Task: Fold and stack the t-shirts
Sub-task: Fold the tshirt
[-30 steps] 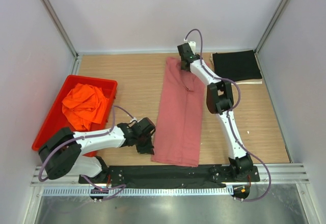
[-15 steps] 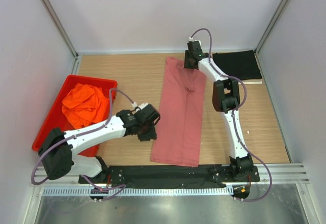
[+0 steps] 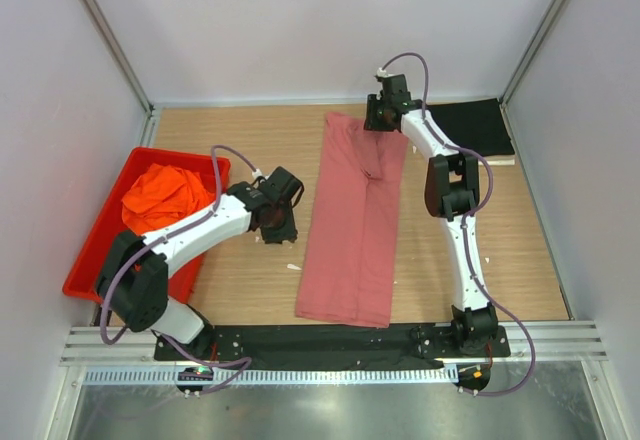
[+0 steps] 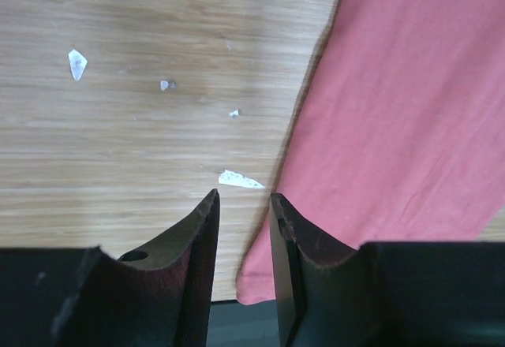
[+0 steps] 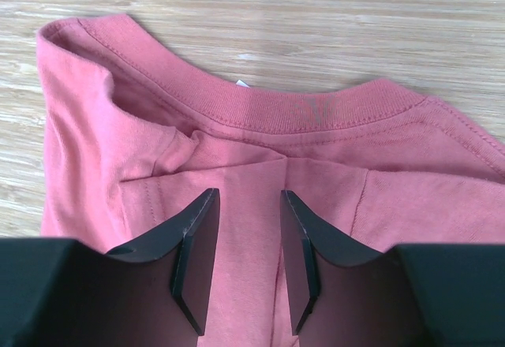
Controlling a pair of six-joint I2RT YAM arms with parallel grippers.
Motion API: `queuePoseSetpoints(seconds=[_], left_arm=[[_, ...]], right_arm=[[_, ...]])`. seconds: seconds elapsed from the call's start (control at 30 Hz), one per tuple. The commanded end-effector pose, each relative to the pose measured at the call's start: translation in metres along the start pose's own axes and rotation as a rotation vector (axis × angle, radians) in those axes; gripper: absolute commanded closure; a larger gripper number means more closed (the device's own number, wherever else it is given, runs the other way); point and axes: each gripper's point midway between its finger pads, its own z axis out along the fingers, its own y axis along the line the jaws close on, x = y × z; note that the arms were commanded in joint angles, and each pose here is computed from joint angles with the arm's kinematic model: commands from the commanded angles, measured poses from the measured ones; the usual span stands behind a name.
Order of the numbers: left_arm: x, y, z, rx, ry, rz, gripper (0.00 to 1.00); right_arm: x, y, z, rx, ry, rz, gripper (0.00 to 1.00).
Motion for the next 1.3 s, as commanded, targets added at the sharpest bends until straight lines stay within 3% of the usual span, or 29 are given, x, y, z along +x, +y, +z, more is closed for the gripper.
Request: queuePoseSetpoints(seconds=[0.0, 0.43, 0.77, 1.27], left_arm=[[-0.012, -0.017, 0.0, 0.071, -0.005, 0.053, 0.67], [-0.011, -0.014, 0.022, 0.063, 0.023, 0.057, 0.68], [-0.004, -0.049, 0.059, 0.185, 0.108, 0.041, 0.7], [0.0, -0.036, 0.074, 0.109, 0.125, 0.053, 0.72]], right_arm=[[-0.028, 0.01, -0.022, -0.046, -0.055, -0.035, 0.58], [-0.021, 0.001, -0.01, -0.032, -0.041, -0.027, 0.58], [-0.02, -0.003, -0.007, -0.018, -0.044, -0.035, 0.59], [-0.017, -0.007, 0.001, -0.003, -0.05, -0.017, 0.63]])
